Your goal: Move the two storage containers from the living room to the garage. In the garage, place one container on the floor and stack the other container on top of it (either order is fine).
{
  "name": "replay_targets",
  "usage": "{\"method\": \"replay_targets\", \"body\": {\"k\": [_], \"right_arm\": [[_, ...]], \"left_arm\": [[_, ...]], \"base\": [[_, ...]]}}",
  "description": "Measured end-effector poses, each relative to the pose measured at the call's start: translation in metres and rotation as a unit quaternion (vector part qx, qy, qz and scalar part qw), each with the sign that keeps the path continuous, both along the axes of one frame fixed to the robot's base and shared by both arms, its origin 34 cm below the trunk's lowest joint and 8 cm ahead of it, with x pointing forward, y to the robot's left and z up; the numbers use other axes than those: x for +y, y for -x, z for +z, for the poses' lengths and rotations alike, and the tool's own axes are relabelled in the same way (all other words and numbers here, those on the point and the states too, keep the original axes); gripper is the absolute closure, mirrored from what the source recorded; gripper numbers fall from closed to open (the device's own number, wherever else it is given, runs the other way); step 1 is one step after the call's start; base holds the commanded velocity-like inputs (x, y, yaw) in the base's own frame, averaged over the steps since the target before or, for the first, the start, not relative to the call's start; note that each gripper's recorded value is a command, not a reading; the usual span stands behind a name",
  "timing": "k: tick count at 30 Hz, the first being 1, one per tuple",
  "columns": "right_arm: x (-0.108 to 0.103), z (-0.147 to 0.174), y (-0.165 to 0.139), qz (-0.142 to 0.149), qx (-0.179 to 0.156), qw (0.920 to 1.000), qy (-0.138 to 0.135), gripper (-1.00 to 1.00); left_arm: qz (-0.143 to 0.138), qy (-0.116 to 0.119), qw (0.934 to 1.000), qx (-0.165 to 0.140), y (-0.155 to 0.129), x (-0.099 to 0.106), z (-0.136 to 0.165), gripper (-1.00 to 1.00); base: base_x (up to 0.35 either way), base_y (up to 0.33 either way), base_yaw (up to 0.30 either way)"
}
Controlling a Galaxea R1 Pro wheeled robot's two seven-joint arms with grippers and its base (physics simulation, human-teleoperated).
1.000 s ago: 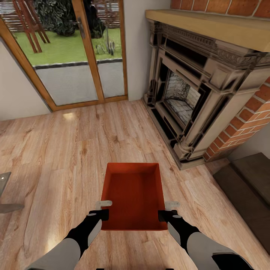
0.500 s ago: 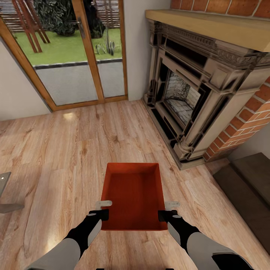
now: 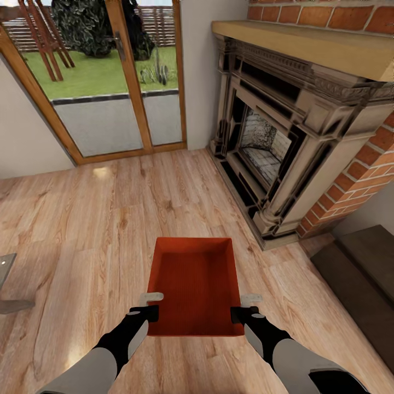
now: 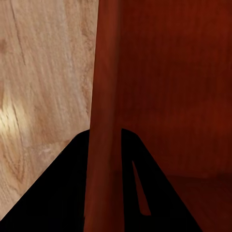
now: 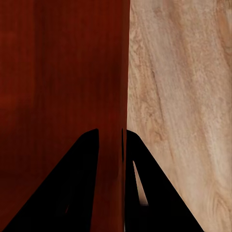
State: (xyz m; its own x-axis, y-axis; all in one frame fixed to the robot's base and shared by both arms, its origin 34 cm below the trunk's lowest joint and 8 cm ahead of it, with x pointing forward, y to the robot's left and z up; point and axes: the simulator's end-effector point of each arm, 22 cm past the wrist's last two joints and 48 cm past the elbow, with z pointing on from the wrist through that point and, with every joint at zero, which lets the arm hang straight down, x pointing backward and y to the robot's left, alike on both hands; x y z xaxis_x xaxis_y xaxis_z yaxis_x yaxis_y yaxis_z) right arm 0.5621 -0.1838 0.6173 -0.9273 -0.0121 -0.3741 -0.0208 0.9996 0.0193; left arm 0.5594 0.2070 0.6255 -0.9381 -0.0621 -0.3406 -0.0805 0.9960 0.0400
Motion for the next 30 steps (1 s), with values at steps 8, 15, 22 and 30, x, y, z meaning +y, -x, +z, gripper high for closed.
{"method": "replay_targets", "body": {"k": [8, 15, 22, 30], "right_arm": [[0.000, 0.006, -0.005, 0.000, -0.006, 1.0000, 0.000, 1.00], [0.000, 0.011, -0.009, 0.000, -0.012, 0.9999, 0.000, 1.00], [0.000, 0.016, -0.013, 0.000, -0.018, 0.9998, 0.000, 1.00], [0.000, 0.022, -0.018, 0.000, -0.024, 0.9997, 0.000, 1.00]], "left_arm": [[0.000, 0.000, 1.0000, -0.006, -0.005, 0.000, 0.006, 1.00], [0.000, 0.000, 0.9999, -0.012, -0.009, 0.000, 0.011, 1.00], [0.000, 0.000, 0.9998, -0.018, -0.013, 0.000, 0.016, 1.00], [0.000, 0.000, 0.9997, -0.024, -0.017, 0.000, 0.022, 1.00]], "base": [[0.000, 0.000, 0.000], [0.000, 0.000, 0.000], [0.000, 0.000, 0.000], [0.000, 0.000, 0.000]]}}
